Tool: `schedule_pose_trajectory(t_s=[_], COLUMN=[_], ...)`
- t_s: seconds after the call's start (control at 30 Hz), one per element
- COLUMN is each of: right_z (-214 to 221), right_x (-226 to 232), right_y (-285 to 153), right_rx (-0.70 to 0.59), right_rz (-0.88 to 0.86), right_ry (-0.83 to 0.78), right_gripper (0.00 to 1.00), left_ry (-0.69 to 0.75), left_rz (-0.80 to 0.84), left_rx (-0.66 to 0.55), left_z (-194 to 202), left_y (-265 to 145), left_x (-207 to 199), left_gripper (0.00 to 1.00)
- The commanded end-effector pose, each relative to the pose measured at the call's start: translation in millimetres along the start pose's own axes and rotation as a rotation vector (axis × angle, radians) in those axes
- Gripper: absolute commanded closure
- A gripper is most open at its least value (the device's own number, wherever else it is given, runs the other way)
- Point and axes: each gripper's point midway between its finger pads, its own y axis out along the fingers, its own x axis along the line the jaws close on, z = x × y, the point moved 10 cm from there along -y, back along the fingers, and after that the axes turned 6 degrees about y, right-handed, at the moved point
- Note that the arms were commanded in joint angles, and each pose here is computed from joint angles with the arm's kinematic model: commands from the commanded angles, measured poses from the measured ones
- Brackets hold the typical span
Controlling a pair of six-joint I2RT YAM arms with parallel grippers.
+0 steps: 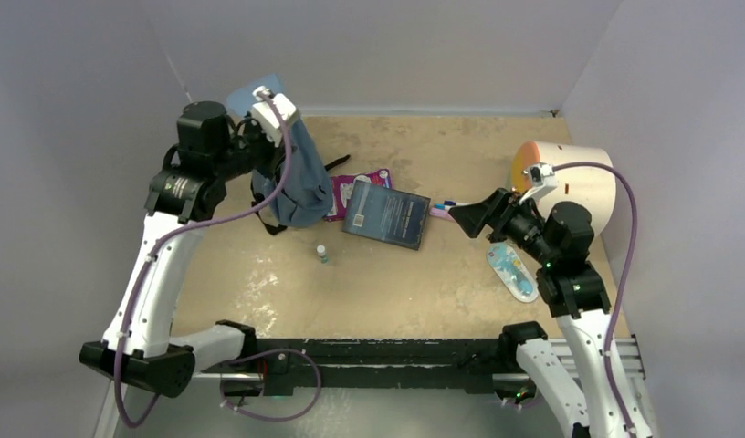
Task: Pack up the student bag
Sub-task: Unzip the student bag at the center of the board.
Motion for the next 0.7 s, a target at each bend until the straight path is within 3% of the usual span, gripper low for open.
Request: schedule_pose_trajectory(t_s=[0.0,0.27,0.43,0.67], right_z=[-1.8,9.6,28.8,57.4], right_x=[5.8,9.7,32.1,66.0], right_y=[10.4,35.2,61.9,100.9], right_rx=[0.031,0.084,0.147,0.196], right_rz=[-0.132,-0.139,-0.173,-0.237], right_ry=[-0.03,-0.016,-0.007,0.002], right_gripper=[0.14,0.15,0.17,0.17], left_ry=[0.162,0.219,0.354,0.526], left_rz=[-0.094,-0.157,-0.332,-0.443], left_rx=[0.185,0.274,0.279,0.061], left_z=[7.0,-14.8,-35.7,-81.9], left_y=[20.8,59.8,58.3,24.4], left_x=[14.2,52.6,79.6,85.8], left_gripper=[1.0,1.0,1.0,1.0])
